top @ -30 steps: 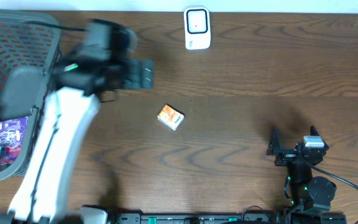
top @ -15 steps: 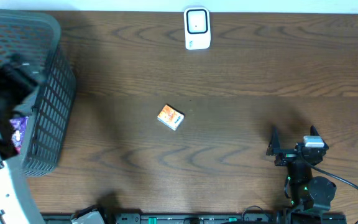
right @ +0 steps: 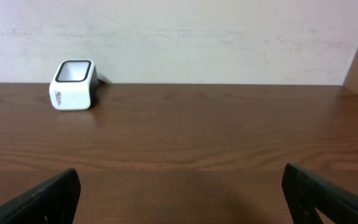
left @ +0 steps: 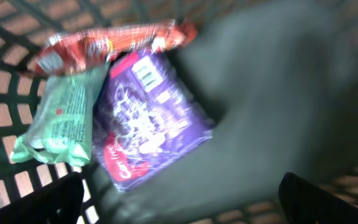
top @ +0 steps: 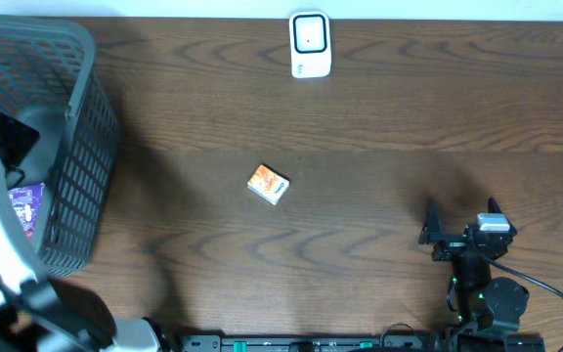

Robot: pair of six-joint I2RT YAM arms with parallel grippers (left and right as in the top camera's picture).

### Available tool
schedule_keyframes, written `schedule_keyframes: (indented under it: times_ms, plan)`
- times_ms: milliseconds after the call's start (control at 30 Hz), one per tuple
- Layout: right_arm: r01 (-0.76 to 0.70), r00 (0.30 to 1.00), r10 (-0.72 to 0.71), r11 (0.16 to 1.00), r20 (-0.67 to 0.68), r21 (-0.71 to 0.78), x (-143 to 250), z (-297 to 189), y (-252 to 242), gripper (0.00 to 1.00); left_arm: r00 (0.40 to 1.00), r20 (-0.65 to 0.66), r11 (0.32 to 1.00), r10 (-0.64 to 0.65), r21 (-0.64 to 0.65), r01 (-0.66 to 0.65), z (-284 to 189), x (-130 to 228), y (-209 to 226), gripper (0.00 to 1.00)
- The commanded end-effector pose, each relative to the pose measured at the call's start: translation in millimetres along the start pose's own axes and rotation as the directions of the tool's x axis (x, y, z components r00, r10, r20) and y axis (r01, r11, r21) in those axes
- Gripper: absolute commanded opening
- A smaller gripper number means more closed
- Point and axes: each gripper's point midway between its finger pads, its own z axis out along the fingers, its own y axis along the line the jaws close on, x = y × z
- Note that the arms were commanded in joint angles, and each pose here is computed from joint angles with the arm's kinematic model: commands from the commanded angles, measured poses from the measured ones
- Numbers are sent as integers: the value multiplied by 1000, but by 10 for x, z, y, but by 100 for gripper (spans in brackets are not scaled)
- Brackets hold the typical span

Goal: Scan the item barcode
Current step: 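Reach the left gripper into the basket and grasp the purple package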

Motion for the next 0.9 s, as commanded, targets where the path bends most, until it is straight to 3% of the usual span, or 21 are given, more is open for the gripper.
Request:
schedule_keyframes:
  times_ms: [0, 167, 433, 700, 867]
  plan:
    - [-11, 1000, 11, 1000, 1, 10, 0, -4, -26, 99, 995, -57, 980, 86, -176, -94, 299, 67, 224, 98]
    - [-11, 1000, 11, 1000, 1, 10, 0, -4, -26, 99, 949, -223, 937, 224, -219, -273, 608, 310, 282, 96]
    - [-11, 1000, 11, 1000, 1, 10, -1, -4, -26, 99, 898, -360, 910, 253, -226, -347, 866, 690, 384, 96]
    - [-11, 1000, 11, 1000, 1, 10, -1, -4, -26, 99, 904, -349, 914, 246, -228, -336, 1021, 779, 384, 95]
    - [-11, 1000, 11, 1000, 1, 10, -1, -4, -26, 99, 920, -310, 941, 242, -155, -299, 1105, 735, 207, 95]
